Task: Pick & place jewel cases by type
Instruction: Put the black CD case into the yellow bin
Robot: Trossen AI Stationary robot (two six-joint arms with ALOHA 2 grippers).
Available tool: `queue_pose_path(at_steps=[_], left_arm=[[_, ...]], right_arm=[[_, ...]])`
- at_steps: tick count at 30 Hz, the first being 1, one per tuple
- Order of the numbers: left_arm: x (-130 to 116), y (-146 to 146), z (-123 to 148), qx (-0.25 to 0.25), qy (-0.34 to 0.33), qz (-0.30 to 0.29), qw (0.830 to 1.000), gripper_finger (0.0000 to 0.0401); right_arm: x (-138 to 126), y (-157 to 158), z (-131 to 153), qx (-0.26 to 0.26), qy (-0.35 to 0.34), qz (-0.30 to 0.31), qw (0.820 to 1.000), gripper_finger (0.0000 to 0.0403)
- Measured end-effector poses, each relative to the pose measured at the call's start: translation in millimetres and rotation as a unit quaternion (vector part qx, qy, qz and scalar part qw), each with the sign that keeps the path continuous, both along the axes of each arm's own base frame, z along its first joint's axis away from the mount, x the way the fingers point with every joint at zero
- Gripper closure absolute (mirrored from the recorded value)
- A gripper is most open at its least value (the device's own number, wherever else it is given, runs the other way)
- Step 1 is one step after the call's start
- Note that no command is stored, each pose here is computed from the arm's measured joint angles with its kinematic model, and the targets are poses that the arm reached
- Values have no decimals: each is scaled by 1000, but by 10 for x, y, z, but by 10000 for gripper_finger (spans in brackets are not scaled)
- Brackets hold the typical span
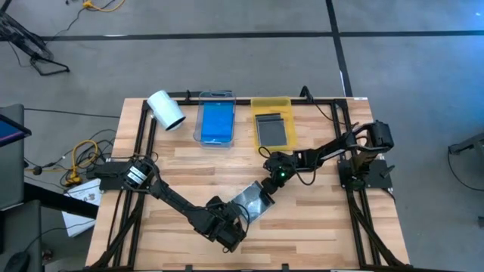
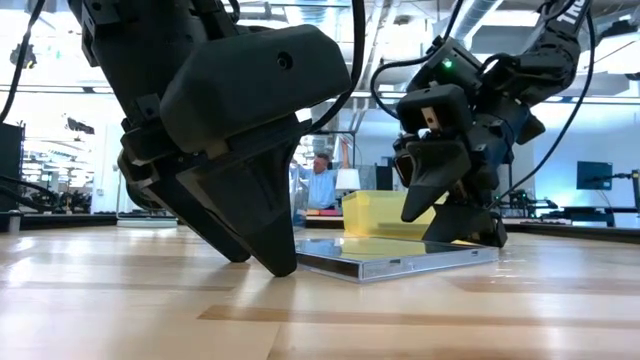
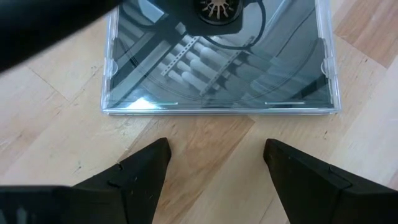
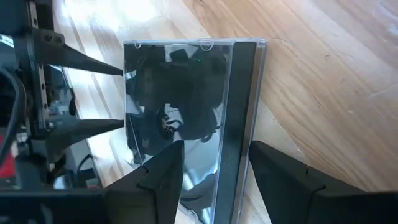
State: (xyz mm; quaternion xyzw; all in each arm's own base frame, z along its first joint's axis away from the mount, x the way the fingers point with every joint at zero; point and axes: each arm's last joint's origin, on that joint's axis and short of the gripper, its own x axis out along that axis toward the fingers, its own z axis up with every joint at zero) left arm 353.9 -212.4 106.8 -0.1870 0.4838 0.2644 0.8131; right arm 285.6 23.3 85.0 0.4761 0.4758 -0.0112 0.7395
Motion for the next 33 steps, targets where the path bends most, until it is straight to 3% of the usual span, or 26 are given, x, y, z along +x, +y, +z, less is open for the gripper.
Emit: queue_pose_path(at_steps=[20,33], left_arm=[[18,26,-32,16,-1,-4,1000,136],[-188,-178,-151,51,-27,9,998,136]], right_arm=[[161,102,43,37,-20,21,999,235],[190,124,99,69,-58,63,994,234]])
